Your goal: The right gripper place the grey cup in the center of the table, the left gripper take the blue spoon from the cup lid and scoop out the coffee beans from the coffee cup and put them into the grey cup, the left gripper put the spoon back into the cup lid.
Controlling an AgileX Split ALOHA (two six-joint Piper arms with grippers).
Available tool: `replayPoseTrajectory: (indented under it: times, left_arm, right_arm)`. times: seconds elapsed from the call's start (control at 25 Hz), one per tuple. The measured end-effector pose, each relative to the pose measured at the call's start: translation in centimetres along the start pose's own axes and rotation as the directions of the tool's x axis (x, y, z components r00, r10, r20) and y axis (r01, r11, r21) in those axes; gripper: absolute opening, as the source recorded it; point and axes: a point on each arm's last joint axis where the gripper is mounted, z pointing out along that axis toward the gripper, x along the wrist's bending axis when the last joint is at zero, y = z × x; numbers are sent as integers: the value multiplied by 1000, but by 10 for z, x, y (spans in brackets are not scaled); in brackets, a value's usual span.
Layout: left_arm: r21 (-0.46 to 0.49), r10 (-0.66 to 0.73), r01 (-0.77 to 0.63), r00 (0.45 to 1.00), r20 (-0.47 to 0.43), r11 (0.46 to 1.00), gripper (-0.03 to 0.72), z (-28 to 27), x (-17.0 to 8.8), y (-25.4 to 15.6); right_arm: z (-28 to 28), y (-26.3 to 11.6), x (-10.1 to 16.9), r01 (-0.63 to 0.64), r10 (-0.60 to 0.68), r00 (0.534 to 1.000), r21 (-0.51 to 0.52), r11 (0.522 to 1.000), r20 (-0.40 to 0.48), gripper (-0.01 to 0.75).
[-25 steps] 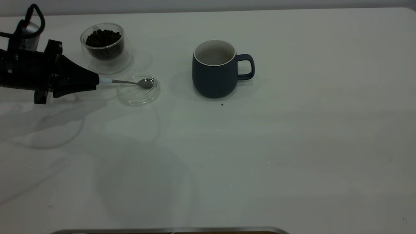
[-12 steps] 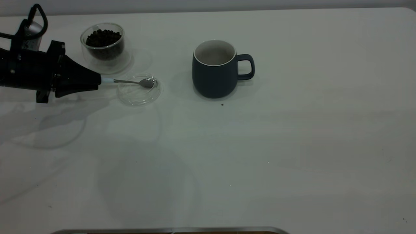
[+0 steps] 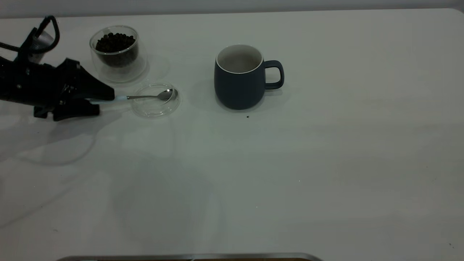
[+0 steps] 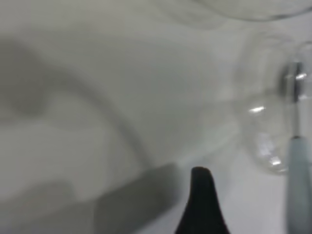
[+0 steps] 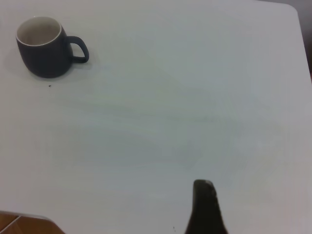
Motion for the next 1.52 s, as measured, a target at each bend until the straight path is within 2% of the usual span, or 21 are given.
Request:
replayPoseTrajectory:
  times: [0.12, 0.24, 0.56, 0.72, 0.92, 1.12, 1.32, 1.52]
  left_arm:
    - [20, 66, -65, 997, -36, 998, 653, -6, -2, 3]
    - [20, 142, -141, 989, -47, 990, 652, -23, -19, 17]
    - [-31, 315, -322, 940, -133, 946, 638, -109, -99, 59]
    - [5, 358, -364, 913, -197, 931, 628, -159, -144, 57]
    - [62, 333, -330, 896, -293, 942, 611, -221, -196, 35]
    - [103, 275, -255, 870, -410, 961, 594, -270, -231, 2]
    - [80, 215, -204, 828, -518, 976, 591, -308, -257, -33]
    - [-32, 129, -174, 831, -541, 984, 591, -330, -283, -59]
  right_arm:
    - [0, 0, 0, 0, 0, 1000, 0, 1000, 0, 575]
    - [0, 0, 0, 0, 0, 1000, 0, 1000, 0, 575]
    - [0, 0, 0, 0, 0, 1000, 0, 1000, 0, 575]
    - [0, 0, 0, 0, 0, 1000, 0, 1000, 0, 575]
    - [0, 0, 0, 0, 0, 1000, 0, 1000, 0, 575]
    - [0, 0, 0, 0, 0, 1000, 0, 1000, 0, 575]
    - [0, 0, 0, 0, 0, 1000, 0, 1000, 0, 575]
    - [0, 0, 0, 0, 0, 1000, 0, 1000, 0, 575]
